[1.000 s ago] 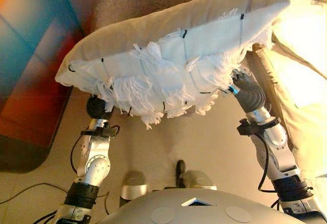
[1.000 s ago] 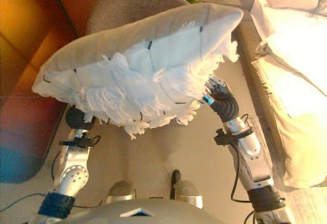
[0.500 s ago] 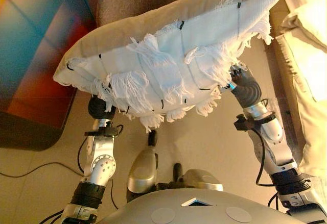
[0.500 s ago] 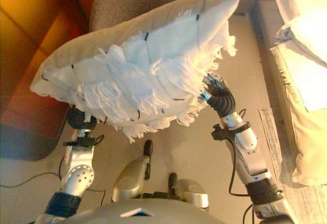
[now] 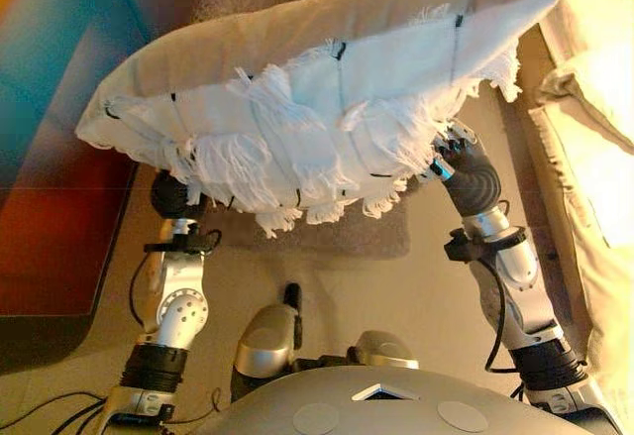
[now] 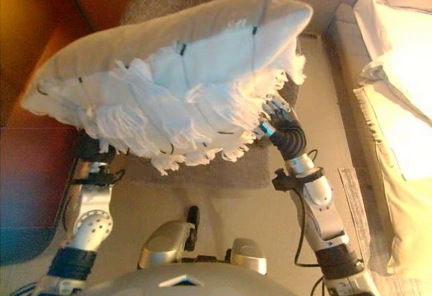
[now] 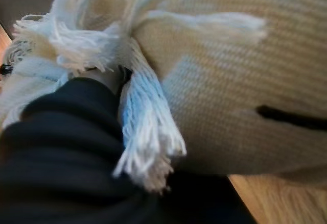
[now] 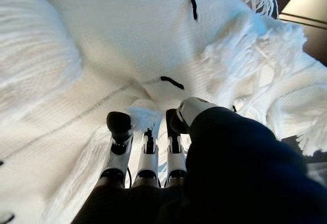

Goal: Pick up the cushion and take it to the sofa

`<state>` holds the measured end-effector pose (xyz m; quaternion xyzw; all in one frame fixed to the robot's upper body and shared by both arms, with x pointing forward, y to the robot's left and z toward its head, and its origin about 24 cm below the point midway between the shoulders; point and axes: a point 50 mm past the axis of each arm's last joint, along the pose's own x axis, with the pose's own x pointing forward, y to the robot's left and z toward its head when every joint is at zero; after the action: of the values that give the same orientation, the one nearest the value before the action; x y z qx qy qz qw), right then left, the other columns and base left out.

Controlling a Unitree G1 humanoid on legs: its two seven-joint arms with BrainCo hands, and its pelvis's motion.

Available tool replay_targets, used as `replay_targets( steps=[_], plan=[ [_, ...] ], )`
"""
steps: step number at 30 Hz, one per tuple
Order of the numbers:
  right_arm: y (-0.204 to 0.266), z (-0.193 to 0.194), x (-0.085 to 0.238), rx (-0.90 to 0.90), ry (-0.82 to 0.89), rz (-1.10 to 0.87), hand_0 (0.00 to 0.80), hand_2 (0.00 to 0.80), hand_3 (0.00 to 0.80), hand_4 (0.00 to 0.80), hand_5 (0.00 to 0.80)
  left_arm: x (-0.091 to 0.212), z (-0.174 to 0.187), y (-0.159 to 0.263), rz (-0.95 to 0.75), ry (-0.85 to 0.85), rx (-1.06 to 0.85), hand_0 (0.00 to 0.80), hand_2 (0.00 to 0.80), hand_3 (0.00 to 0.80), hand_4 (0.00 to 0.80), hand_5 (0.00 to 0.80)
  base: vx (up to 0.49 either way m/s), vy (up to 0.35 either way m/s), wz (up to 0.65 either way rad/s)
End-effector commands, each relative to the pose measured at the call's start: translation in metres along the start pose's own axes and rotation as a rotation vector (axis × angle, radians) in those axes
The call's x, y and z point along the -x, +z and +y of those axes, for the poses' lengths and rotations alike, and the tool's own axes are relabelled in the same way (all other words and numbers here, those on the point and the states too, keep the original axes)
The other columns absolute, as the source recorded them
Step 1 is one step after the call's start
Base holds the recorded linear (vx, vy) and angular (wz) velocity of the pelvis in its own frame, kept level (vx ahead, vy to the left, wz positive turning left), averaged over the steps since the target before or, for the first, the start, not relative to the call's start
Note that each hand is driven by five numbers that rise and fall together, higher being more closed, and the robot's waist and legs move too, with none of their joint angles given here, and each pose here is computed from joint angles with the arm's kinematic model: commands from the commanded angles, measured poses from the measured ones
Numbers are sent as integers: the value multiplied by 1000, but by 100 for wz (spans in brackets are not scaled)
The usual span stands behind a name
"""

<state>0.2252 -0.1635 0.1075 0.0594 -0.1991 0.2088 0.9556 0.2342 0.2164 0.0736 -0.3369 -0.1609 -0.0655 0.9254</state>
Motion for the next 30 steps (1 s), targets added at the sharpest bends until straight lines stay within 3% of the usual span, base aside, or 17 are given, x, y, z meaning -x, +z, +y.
replay_targets(
  steps=[1,8,17,20,30],
  plan=[
    [19,15,-13,27,96,-147,800,800,800,800,800,-12,-60,-8,-23,-338,53,800,800,800,800,800,290,-51,14],
    [8,9,-15,31,53,-80,800,800,800,800,800,-13,-62,-18,25,-264,35,800,800,800,800,800,324,-86,41],
    [-5,6,-11,4,114,34,800,800,800,800,800,-4,-46,-21,27,-117,5,800,800,800,800,800,236,-145,18],
    [-26,4,-5,-47,67,136,800,800,800,800,800,2,-31,-37,114,-9,-29,800,800,800,800,800,188,25,-12],
    [-66,4,12,-135,-59,347,800,800,800,800,800,9,-10,-73,325,98,-196,800,800,800,800,800,188,111,1]
  ],
)
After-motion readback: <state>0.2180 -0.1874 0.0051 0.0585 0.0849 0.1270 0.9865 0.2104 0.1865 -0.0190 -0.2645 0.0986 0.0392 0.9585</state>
